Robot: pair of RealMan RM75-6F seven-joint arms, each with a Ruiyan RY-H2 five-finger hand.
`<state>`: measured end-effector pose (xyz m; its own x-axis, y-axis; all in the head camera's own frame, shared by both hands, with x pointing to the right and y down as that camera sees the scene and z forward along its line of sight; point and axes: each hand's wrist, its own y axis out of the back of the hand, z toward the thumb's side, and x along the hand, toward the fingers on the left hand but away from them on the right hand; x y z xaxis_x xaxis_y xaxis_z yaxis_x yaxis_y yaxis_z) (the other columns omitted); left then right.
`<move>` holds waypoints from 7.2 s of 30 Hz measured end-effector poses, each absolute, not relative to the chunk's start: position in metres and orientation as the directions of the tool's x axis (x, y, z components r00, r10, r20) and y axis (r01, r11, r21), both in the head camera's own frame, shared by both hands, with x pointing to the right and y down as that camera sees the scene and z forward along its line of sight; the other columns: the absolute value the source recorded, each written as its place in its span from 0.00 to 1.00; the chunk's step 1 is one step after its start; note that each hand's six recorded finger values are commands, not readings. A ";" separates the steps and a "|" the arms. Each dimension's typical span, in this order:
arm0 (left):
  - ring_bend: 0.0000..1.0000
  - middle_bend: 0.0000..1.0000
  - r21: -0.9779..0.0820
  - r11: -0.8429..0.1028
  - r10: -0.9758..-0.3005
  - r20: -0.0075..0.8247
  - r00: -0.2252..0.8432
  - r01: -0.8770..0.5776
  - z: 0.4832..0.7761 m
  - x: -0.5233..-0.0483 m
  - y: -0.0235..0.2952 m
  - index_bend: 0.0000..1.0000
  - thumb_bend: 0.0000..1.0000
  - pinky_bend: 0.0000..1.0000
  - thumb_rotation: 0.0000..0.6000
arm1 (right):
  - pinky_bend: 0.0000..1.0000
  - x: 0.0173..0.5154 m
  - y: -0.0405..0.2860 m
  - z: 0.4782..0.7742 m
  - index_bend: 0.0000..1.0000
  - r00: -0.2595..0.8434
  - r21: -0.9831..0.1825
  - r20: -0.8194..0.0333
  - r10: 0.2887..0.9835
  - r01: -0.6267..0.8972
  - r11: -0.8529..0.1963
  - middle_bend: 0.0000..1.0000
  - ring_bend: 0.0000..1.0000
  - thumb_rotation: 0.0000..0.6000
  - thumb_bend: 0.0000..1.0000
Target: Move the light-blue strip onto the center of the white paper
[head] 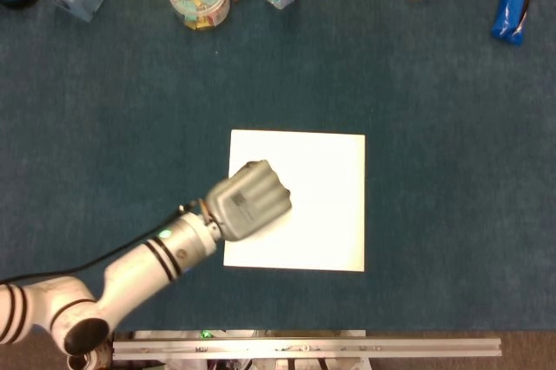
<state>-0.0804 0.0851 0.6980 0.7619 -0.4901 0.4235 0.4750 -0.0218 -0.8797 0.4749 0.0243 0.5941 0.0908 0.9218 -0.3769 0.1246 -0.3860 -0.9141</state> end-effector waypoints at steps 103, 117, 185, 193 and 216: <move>0.62 0.60 -0.990 -0.142 -0.965 0.144 0.219 0.026 0.653 -0.299 0.080 0.25 0.33 0.87 1.00 | 1.00 0.179 0.062 0.677 0.23 0.754 -0.706 -0.601 0.266 -0.343 -0.620 1.00 1.00 1.00 1.00; 0.63 0.61 -0.988 -0.154 -0.962 0.151 0.227 0.005 0.653 -0.300 0.085 0.25 0.33 0.87 1.00 | 1.00 0.156 0.084 0.707 0.23 0.727 -0.680 -0.653 0.210 -0.441 -0.586 1.00 1.00 1.00 1.00; 0.63 0.62 -0.987 -0.159 -0.963 0.149 0.223 -0.026 0.653 -0.307 0.088 0.25 0.33 0.87 1.00 | 1.00 0.122 0.089 0.755 0.23 0.644 -0.651 -0.721 0.256 -0.503 -0.568 1.00 1.00 1.00 1.00; 0.63 0.62 -0.987 -0.159 -0.964 0.149 0.221 -0.028 0.653 -0.308 0.088 0.25 0.33 0.87 1.00 | 1.00 0.117 0.087 0.754 0.23 0.651 -0.661 -0.711 0.265 -0.489 -0.569 1.00 1.00 1.00 1.00; 0.63 0.62 -0.987 -0.159 -0.965 0.149 0.218 -0.032 0.653 -0.309 0.089 0.25 0.33 0.87 1.00 | 1.00 0.109 0.084 0.756 0.23 0.649 -0.665 -0.708 0.278 -0.480 -0.572 1.00 1.00 1.00 1.00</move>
<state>-0.3090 0.0893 0.6527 0.2183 -0.9645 0.1487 -0.0321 -0.1594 -0.9867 0.1094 0.0845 0.7561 0.6486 0.2784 -0.7084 -0.4803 -0.5723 -0.6647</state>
